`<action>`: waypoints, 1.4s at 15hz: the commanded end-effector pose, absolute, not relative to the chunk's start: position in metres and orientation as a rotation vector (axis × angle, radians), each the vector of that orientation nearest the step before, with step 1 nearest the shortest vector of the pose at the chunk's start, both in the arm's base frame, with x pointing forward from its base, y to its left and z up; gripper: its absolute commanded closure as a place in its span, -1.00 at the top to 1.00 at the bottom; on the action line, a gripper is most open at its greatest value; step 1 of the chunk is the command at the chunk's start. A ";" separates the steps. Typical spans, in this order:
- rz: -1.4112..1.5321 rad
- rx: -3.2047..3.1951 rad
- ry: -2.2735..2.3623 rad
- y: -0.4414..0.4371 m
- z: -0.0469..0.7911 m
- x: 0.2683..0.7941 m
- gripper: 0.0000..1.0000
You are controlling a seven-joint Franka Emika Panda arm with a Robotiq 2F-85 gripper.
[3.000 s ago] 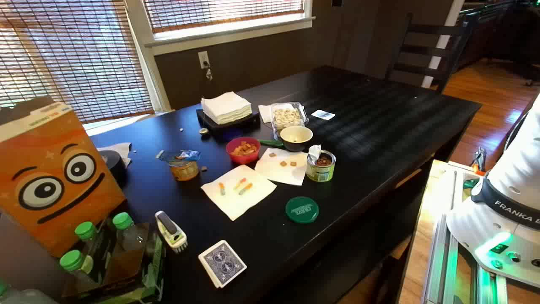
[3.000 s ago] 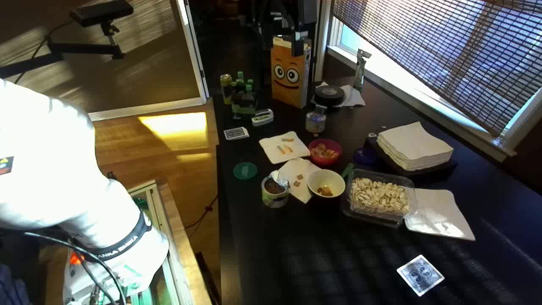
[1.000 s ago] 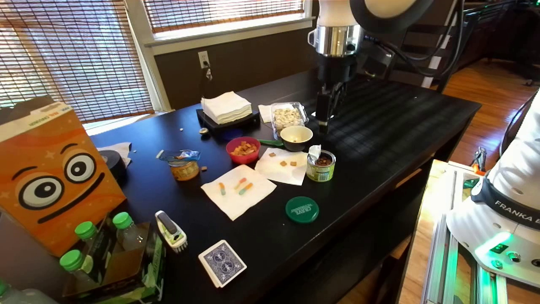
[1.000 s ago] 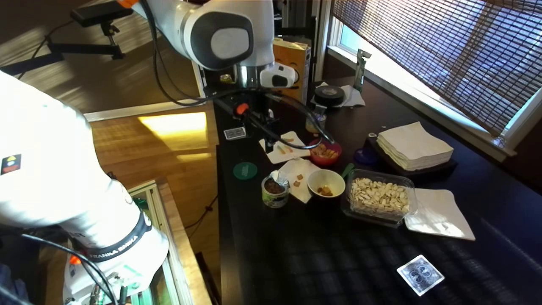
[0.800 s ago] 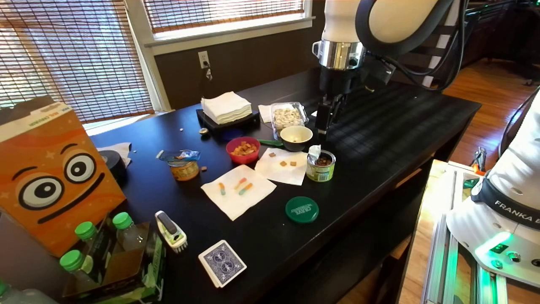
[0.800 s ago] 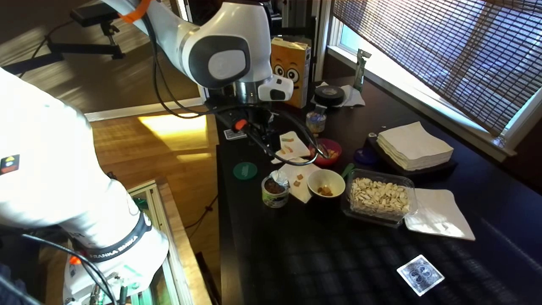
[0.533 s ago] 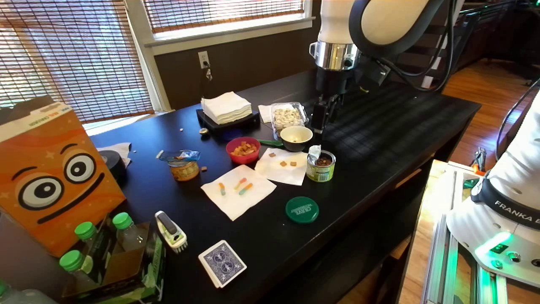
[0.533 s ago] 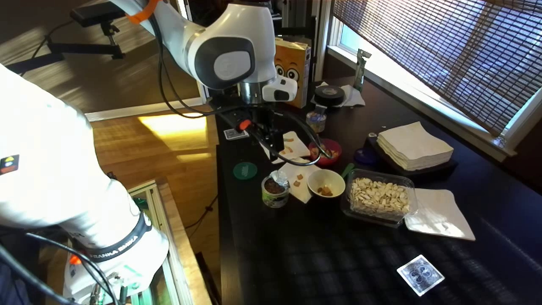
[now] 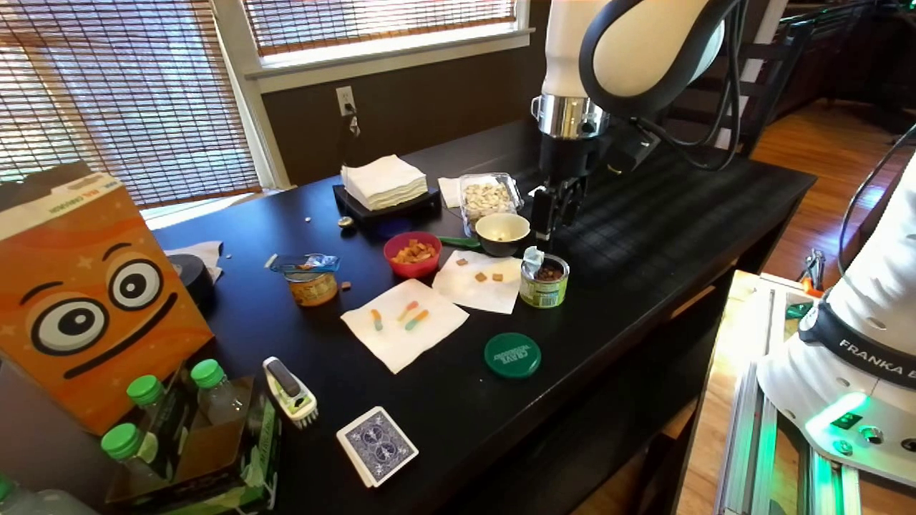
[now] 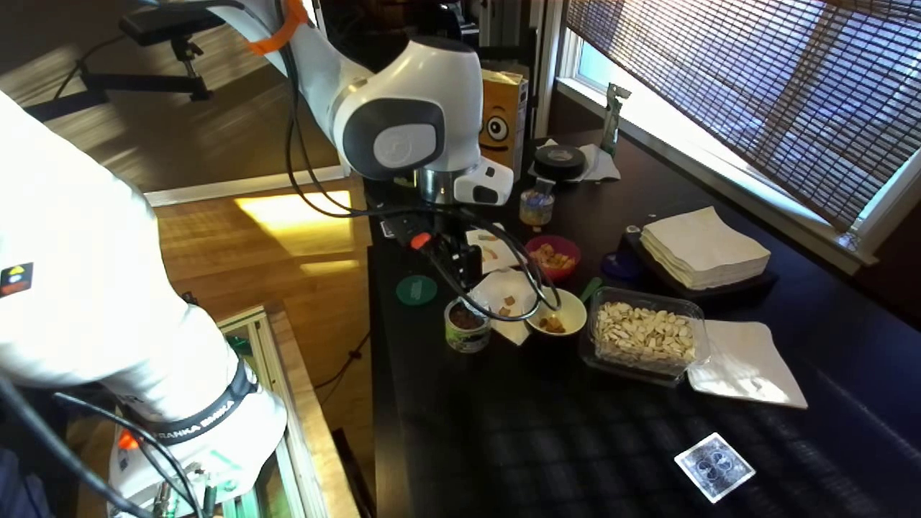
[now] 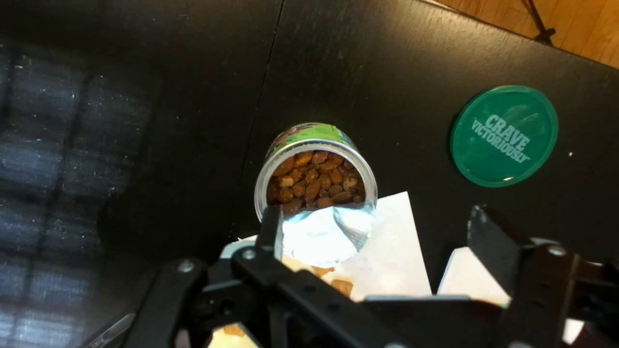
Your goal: Take some objects out of the yellow can and put them in the bowl.
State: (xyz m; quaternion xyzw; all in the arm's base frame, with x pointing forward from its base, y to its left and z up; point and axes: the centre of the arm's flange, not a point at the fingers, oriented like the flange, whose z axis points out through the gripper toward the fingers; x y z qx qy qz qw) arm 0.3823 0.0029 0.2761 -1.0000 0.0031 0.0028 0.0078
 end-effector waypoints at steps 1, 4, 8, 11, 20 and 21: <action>0.003 -3.099 0.063 -0.002 0.248 0.381 0.47; -0.004 -3.090 0.068 0.000 0.232 0.381 0.06; -0.008 -3.117 0.108 0.002 0.212 0.381 -0.48; -0.048 -3.128 0.161 -0.002 0.201 0.382 -0.89; -0.080 -3.182 0.273 -0.010 0.185 0.383 -0.61; -0.085 -3.189 0.287 -0.012 0.186 0.382 -0.59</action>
